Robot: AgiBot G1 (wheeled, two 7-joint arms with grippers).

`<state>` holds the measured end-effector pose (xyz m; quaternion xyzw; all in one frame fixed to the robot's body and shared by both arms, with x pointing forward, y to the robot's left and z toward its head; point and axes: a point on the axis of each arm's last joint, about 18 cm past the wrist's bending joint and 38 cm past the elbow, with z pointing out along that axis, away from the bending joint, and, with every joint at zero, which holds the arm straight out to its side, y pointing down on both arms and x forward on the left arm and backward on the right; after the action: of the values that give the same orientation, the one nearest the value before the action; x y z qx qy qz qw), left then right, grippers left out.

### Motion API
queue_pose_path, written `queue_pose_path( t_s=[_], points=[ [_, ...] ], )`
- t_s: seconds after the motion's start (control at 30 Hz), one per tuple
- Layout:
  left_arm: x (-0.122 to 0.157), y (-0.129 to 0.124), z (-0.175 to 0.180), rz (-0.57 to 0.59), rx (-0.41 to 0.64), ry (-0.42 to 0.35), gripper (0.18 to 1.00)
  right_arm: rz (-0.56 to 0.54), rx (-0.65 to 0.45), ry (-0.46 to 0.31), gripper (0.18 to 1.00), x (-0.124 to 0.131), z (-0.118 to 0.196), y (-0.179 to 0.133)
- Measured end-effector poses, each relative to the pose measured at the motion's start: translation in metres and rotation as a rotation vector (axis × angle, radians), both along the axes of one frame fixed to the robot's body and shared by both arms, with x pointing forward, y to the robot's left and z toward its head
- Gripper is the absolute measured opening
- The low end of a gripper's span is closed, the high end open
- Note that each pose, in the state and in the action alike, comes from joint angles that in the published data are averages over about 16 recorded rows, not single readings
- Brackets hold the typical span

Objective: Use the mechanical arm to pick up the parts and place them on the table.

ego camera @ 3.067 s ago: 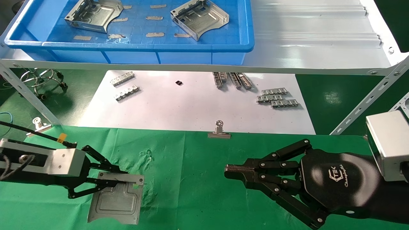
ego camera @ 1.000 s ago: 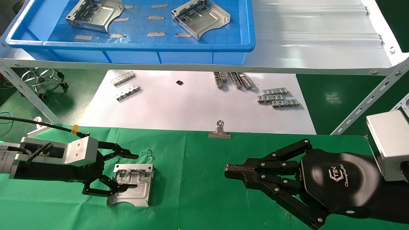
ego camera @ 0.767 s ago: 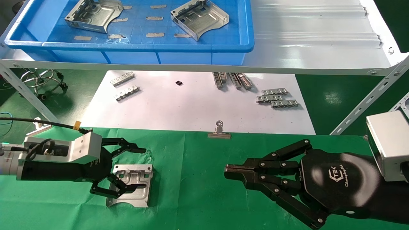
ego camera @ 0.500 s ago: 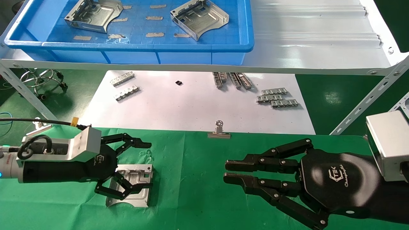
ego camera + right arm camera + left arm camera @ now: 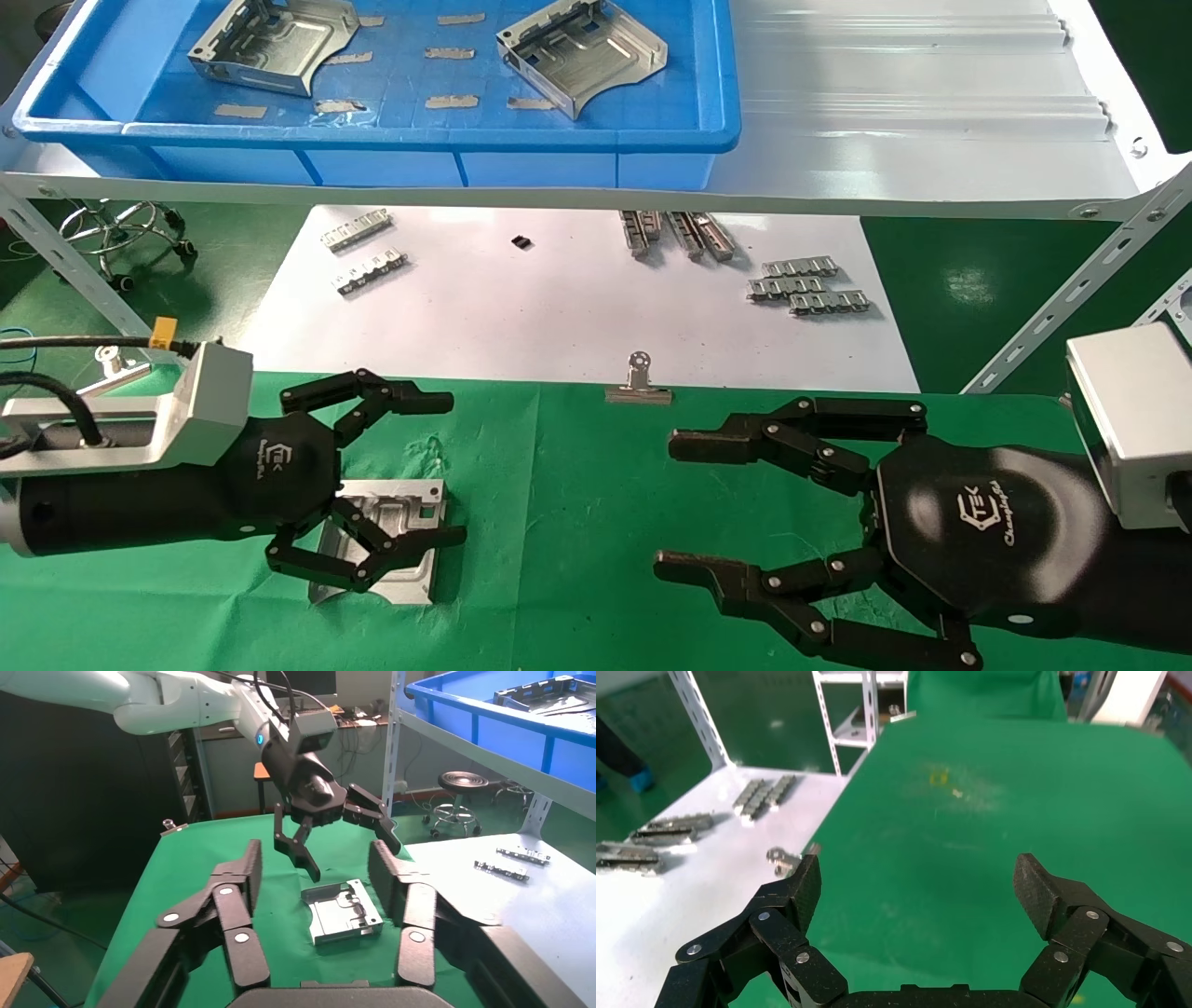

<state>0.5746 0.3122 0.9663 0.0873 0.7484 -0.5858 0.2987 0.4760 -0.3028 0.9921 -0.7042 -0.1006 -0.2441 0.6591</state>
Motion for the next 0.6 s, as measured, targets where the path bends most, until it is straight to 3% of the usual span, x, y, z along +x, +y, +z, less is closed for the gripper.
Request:
queue_pose_path(
  t_s=[0.33, 0.6],
  points=[
    [-0.033, -0.005, 0.010, -0.051, -0.078, 0.018, 1.001, 0.000, 0.000, 0.000, 0.732, 0.000, 0.000, 0.000],
    [-0.064, -0.008, 0.019, -0.094, -0.120, 0.033, 1.001, 0.000, 0.000, 0.000, 0.875, 0.000, 0.000, 0.000]
  ],
)
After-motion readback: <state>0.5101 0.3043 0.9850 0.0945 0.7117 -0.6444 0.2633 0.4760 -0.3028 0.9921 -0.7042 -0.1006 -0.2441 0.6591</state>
